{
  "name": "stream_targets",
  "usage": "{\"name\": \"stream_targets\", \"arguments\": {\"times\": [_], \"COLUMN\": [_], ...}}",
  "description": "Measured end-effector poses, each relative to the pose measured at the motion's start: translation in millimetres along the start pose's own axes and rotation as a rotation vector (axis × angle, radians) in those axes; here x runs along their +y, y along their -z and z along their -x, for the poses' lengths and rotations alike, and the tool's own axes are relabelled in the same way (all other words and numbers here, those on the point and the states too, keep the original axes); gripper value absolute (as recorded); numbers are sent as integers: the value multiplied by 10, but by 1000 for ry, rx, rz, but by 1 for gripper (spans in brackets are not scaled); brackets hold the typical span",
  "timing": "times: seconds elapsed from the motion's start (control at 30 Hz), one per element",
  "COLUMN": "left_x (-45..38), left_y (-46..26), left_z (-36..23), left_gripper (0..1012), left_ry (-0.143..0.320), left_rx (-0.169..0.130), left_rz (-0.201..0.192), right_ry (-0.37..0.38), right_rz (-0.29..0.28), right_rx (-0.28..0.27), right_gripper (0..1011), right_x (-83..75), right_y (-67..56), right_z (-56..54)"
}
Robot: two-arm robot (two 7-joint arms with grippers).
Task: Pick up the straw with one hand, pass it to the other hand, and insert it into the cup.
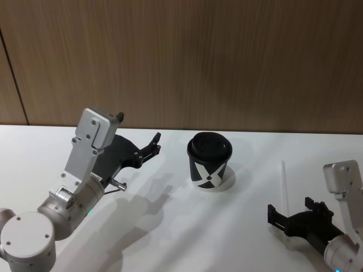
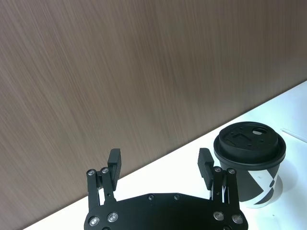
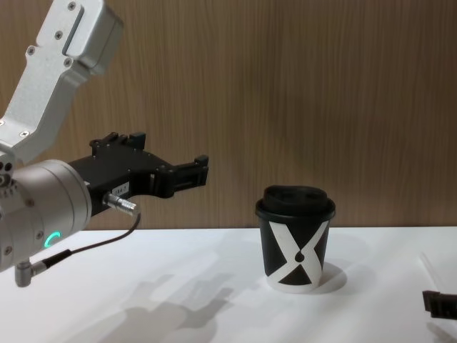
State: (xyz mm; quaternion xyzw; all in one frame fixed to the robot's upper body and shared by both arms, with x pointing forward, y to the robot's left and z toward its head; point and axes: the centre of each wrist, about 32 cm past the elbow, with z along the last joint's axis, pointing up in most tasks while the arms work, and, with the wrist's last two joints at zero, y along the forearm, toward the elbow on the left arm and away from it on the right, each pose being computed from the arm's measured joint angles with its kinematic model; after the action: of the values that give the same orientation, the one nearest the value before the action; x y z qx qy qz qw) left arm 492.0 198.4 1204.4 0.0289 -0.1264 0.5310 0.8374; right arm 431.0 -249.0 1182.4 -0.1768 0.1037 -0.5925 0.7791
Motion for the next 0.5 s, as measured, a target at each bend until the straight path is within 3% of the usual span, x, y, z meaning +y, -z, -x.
{"name": "stream_targets", "arguments": {"times": [0.5], "left_x": [0], "left_y": [0], "left_z": [0], "left_gripper": [1003], "left_ry": [0], "left_rx": [0], "left_rz": [0], "right_ry": [-3], "right_rz": [23], "right_rx": [7], "right_gripper": [1001], "right_x": [7], "right_y": [-7], "right_z": [-9]}}
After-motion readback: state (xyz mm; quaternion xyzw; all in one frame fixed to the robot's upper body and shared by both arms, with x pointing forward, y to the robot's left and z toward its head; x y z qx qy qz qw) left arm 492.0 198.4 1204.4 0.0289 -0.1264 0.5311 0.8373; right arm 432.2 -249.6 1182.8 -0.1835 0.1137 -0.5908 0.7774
